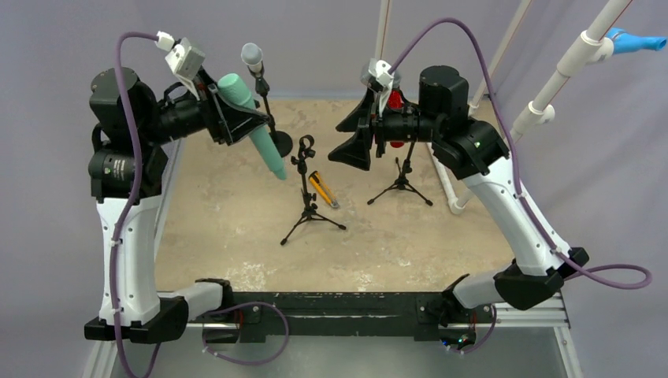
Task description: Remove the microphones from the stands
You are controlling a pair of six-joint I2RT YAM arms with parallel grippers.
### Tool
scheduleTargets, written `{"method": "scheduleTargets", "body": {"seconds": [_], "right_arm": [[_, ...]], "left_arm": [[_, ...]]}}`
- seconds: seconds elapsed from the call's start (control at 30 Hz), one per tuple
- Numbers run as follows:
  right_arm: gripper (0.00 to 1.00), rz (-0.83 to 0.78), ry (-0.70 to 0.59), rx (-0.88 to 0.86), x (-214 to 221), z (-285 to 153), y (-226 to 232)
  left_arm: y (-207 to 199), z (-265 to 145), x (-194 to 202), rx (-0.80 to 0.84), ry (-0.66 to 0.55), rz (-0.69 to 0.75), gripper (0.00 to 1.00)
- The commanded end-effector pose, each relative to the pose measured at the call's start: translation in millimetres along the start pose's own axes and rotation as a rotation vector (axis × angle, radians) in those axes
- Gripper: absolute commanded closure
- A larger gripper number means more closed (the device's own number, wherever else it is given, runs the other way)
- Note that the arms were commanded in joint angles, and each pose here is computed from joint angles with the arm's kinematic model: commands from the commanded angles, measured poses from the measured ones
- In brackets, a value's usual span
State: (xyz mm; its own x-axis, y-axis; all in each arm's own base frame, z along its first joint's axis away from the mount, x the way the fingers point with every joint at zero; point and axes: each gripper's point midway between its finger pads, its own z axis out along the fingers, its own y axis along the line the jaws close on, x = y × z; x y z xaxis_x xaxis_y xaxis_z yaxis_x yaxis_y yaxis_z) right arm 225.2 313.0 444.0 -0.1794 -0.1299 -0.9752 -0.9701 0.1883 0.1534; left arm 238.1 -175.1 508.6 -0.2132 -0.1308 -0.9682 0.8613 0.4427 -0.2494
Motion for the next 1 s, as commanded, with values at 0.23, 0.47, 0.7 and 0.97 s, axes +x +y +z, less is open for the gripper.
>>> {"method": "scheduleTargets", "body": {"seconds": [0.23,0.47,0.7,0.97], "right_arm": [[0.26,-0.11,0.008,0.221,3,-29,-25],[0.25,-0.123,0.022,0.226,10,-31,-25],[0.25,-0.127,0.036,0.241,17,-32,-28],[0.25,-0.147,0.068,0.236,34,-31,-31]], "left_arm": [[132,-78,140,-0.634,0.451,-0.02,1.0],[209,-113,226,-0.848,0.613,-0.084,1.0],[256,-138,303,-0.926,0.823,-0.243,1.0],[283,-153,356,-0.988,0.945,-0.323,0.98]]}}
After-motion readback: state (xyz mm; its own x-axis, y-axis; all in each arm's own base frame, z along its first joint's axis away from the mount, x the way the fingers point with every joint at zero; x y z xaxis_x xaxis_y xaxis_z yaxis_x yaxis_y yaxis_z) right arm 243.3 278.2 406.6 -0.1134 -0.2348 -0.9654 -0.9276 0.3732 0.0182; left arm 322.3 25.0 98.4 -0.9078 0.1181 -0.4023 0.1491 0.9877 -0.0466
